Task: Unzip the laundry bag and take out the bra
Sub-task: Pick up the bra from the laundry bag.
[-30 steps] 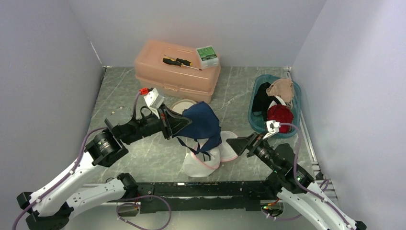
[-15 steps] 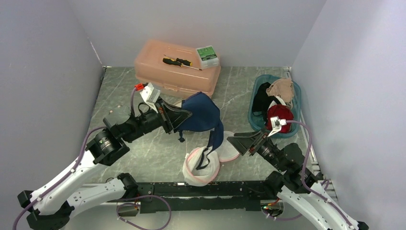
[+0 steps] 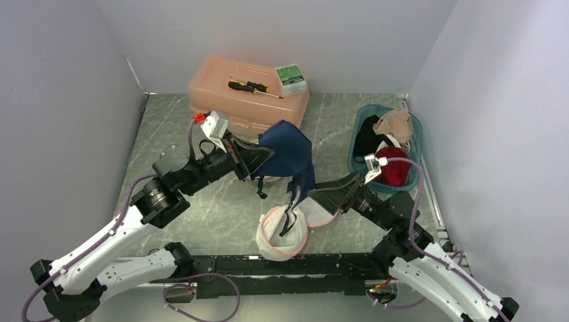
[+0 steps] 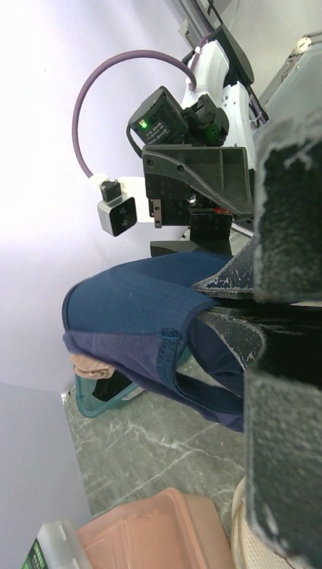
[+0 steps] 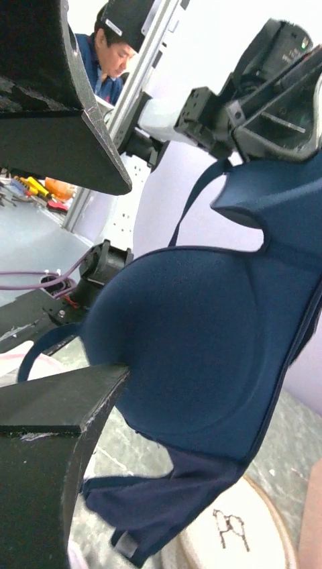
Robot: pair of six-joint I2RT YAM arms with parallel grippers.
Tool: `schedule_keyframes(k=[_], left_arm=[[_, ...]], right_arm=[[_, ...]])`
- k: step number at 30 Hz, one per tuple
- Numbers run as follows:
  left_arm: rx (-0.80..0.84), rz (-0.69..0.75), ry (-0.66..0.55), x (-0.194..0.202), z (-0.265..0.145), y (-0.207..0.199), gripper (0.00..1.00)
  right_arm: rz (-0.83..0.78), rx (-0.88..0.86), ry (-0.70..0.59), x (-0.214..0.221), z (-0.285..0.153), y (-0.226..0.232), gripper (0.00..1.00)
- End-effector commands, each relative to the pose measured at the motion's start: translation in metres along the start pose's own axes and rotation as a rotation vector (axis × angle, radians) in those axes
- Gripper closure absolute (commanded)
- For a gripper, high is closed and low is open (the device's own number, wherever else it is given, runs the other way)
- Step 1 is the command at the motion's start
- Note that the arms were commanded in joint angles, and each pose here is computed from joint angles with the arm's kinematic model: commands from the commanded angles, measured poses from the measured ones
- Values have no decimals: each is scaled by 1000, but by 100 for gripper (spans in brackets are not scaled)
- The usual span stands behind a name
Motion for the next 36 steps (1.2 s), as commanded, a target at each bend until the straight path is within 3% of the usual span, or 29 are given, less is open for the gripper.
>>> schedule_keyframes(k=[1, 11, 18, 27, 31, 36], left_arm=[[86, -34, -81, -10, 6, -10, 97], [149, -135, -61, 11, 14, -6, 97], [154, -162, -64, 22, 15, -1, 97], [276, -214, -75, 33, 26, -3, 97], [374, -159, 12, 24, 25, -15, 97], [488, 28, 131, -3, 6, -37, 97]], right_arm=[[-48, -135, -124, -29, 4, 31, 0], [-91, -101, -183, -42, 19, 31, 0], [-141, 60, -255, -56, 10, 27, 0], [-180, 177, -210, -64, 6, 29, 0], [-318, 165, -235, -76, -11, 42, 1], [-522, 4, -143, -77, -33, 66, 1]])
Point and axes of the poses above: each gripper's point midway between its finger pads, its own z axis out along the fingers, its own y axis along the line the jaws close on, x = y × z, the point moved 9 cm from there along -z, back along the fingers, and after that the axes turned 4 degrees about -z, right-handed, at the moved point
